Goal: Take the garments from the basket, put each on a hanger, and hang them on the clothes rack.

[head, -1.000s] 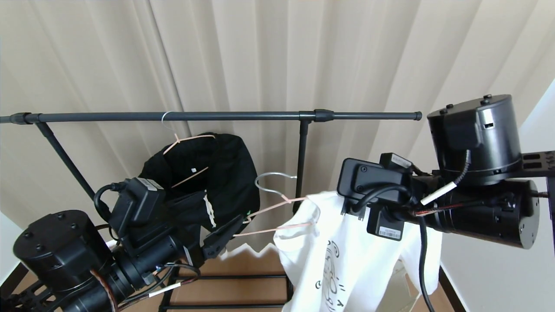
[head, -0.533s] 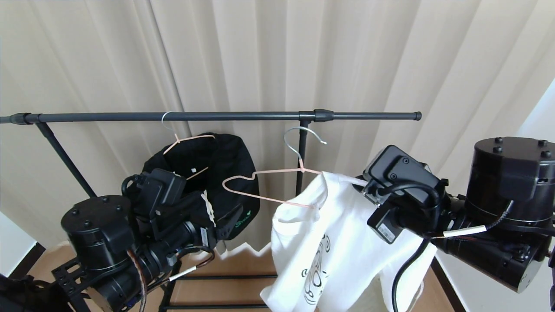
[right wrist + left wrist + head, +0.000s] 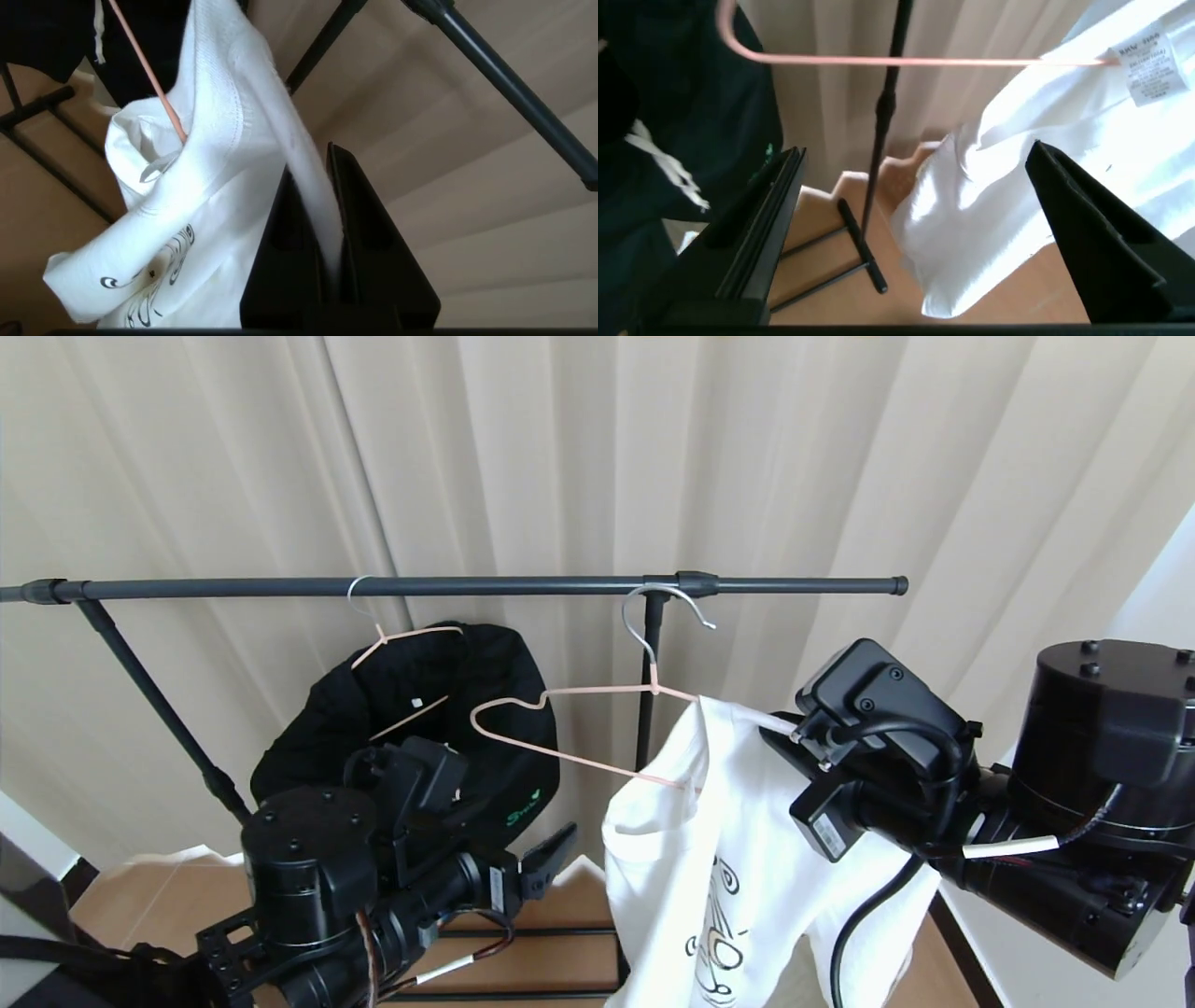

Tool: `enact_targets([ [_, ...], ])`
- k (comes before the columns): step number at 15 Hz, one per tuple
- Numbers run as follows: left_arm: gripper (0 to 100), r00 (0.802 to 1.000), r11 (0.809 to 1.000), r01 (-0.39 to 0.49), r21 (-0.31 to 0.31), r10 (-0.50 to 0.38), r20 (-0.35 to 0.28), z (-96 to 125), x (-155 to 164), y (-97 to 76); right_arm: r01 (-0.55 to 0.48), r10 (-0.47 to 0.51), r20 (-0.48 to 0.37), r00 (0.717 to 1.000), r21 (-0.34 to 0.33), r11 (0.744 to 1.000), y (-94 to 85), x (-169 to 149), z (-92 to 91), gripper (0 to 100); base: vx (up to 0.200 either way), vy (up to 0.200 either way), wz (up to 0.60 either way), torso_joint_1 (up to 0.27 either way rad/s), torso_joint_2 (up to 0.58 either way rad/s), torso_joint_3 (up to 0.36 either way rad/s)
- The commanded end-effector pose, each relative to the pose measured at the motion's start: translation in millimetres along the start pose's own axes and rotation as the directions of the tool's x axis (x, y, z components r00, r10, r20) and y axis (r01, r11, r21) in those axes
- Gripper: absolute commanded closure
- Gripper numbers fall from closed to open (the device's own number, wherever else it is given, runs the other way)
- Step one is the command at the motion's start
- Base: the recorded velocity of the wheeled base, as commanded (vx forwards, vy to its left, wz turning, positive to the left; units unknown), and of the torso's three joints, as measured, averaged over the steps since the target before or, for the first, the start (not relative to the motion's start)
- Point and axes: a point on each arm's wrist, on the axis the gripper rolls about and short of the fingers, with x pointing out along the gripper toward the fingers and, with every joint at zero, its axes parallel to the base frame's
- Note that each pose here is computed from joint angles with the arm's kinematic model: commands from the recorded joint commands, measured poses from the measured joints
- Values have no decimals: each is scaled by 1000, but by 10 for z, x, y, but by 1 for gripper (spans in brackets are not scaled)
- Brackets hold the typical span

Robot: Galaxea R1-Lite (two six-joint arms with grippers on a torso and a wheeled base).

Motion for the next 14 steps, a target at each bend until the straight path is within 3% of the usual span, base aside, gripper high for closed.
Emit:
enact_targets([
  [1, 0, 998, 1000, 20, -4, -20, -63, -162, 106, -72, -8, 8, 4, 1000, -1, 1000, 23, -6, 7, 100, 0, 0, 0, 0, 0, 0],
  [10, 0, 996, 998, -43, -54, 38, -86, -291, 333, -154, -79, 79, 57, 995, -2, 997, 195, -127, 112, 100, 0, 0, 0, 0, 0, 0],
  [14, 0, 990, 991, -125, -56, 121, -68, -321, 434, -130, -96, 96, 73, 993, -5, 995, 224, -193, 128, 100, 0, 0, 0, 0, 0, 0],
])
